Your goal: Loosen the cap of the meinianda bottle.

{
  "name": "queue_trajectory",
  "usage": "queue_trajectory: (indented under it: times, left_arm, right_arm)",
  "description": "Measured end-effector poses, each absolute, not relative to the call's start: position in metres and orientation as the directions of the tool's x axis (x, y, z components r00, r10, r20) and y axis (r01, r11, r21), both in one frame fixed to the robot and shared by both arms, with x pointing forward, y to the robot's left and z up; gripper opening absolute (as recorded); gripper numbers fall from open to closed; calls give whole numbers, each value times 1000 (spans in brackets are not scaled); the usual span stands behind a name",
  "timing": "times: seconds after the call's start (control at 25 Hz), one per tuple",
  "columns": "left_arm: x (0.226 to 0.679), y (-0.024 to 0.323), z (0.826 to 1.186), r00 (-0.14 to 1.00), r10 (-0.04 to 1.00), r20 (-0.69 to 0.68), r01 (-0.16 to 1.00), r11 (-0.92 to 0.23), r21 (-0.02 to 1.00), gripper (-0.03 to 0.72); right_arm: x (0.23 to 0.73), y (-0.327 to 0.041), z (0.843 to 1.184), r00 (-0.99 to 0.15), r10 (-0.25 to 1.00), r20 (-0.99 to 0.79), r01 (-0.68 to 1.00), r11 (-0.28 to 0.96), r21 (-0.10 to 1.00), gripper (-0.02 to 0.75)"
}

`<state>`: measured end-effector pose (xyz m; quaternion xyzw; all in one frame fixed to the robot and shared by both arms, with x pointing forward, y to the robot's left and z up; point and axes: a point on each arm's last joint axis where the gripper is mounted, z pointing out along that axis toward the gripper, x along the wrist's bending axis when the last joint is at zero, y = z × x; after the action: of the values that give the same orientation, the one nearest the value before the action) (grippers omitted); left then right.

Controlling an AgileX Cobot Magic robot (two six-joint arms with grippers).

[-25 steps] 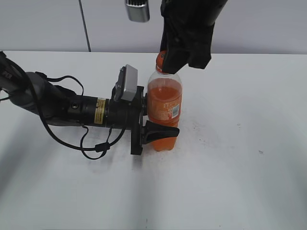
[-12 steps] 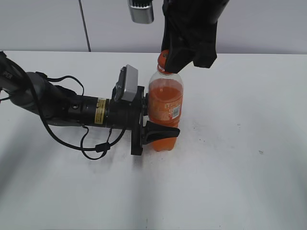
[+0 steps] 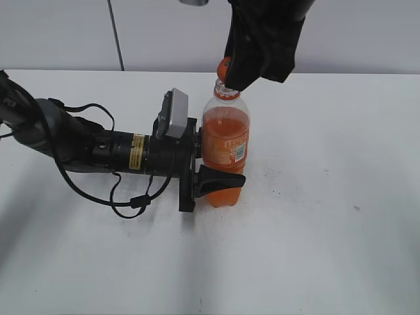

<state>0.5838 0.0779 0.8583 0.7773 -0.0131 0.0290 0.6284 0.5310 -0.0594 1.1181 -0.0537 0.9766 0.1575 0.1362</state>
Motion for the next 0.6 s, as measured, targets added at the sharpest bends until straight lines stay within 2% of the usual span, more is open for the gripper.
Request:
queue_trajectory:
  times: [0.36,0.6]
  left_arm:
    - [584,78,858,998,16,62,-57,-211,976,392]
    - [584,78,858,998,17,62,-57,-212,976,392]
  right_arm:
    - [544,-76,1119,-934,313,-172,234,900,369,269]
    - [583,-141,1117,-749,659,-67,577,698,424,269]
